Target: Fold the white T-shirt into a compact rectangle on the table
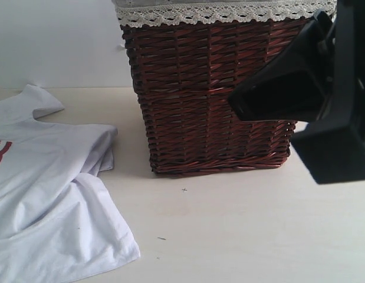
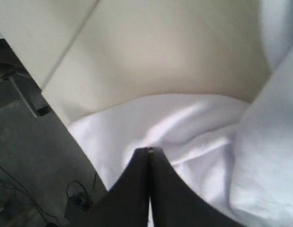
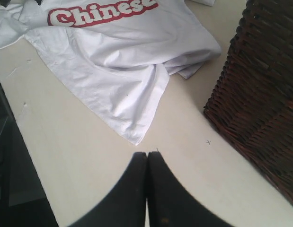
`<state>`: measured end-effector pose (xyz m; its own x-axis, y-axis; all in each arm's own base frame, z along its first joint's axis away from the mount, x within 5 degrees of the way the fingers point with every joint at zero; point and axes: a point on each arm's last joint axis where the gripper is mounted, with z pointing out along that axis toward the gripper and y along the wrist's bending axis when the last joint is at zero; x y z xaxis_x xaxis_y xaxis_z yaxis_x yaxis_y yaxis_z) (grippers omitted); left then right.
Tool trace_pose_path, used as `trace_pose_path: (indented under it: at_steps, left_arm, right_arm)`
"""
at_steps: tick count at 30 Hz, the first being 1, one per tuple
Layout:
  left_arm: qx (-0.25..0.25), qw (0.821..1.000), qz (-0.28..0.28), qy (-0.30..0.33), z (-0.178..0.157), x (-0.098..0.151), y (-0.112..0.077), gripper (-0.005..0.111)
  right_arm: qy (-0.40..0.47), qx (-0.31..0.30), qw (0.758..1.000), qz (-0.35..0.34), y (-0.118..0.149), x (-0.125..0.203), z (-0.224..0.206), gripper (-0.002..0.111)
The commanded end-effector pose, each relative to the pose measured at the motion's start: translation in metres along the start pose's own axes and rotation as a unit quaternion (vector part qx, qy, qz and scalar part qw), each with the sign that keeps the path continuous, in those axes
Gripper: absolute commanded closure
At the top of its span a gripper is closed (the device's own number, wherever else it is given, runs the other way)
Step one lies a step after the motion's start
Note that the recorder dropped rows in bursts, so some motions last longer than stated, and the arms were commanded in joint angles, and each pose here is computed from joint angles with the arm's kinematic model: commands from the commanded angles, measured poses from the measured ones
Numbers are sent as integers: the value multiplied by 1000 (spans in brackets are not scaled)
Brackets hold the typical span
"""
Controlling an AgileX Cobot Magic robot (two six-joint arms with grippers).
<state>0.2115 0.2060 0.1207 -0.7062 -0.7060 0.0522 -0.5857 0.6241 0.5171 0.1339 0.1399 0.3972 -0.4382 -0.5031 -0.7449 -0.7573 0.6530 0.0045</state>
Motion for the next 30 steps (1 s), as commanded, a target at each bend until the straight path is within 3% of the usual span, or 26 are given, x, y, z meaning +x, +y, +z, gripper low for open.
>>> trace_pose_path:
  at_steps: [1,10,17,22,26,30]
  left_arm:
    - [53,998,10,14,-2,2,-10,107]
    - [81,996,15,-17,-2,-4,-14,102]
    - [4,997,58,-56,11,-18,-10,78]
    - [-24,997,62,-39,22,-38,-15,74]
    - [-65,997,-15,-35,14,-58,-5,74]
    - [-46,997,-56,-39,6,-62,1,74]
  right_arm:
    - [-6,4,1000,-3,-1,1,-2,108]
    - [-4,2,1000,-2,-1,1,-2,108]
    - [2,1,1000,-2,0,2,-2,108]
    - [2,1,1000,-2,0,2,-2,108]
    - [2,1,1000,-2,0,2,-2,108]
    - [-1,1,1000,-2,-1,1,-2,108]
